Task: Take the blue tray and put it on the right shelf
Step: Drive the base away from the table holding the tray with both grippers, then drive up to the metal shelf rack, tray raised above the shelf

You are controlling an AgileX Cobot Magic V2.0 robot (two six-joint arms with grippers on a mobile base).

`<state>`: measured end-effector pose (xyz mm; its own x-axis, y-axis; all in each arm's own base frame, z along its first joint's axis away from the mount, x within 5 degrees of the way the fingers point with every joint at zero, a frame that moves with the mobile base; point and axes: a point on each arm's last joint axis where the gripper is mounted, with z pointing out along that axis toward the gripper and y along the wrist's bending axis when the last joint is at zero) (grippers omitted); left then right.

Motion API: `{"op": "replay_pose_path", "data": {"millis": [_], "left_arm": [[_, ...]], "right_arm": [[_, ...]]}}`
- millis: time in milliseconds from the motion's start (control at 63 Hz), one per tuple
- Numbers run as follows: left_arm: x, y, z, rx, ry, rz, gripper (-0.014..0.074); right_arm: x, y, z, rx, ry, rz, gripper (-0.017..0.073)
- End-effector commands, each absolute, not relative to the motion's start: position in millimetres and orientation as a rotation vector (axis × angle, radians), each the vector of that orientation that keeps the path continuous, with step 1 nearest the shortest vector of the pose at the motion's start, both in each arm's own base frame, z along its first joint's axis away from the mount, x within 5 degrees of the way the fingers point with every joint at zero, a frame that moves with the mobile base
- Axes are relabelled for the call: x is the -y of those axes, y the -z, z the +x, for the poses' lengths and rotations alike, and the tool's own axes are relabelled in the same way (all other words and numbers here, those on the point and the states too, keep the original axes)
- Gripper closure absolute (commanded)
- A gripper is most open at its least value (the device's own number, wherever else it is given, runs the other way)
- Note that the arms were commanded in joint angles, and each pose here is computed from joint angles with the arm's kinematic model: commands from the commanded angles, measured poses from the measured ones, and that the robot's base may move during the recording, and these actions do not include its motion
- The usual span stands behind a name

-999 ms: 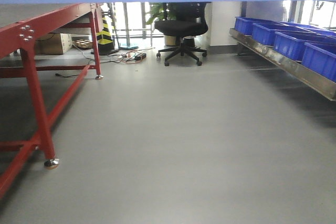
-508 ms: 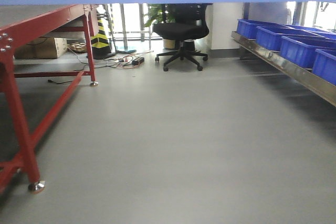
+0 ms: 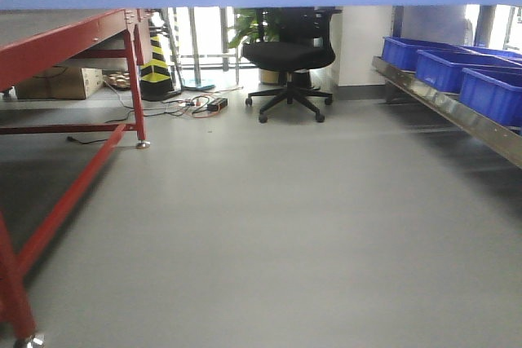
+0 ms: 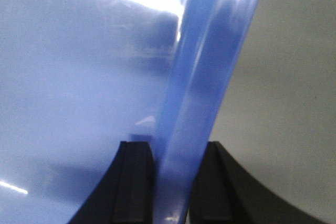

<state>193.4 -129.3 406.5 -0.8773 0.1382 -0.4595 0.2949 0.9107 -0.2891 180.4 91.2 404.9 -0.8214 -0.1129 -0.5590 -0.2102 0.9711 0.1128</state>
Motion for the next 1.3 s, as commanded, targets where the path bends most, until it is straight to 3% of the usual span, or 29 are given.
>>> {"op": "replay_pose_path", "data": {"millis": [0, 1285], "left_arm": [[123.5, -417.8, 179.6, -2.647, 0.471, 0.384, 0.0642], [125.1, -418.1, 178.5, -2.651, 0.500, 0.386, 0.0642]], "right_arm": [[-86.1, -420.6, 177.9, -2.439, -0.194, -0.274, 0.0503], [-86.1, -420.6, 177.9, -2.439, -0.194, -0.274, 0.0503]]}}
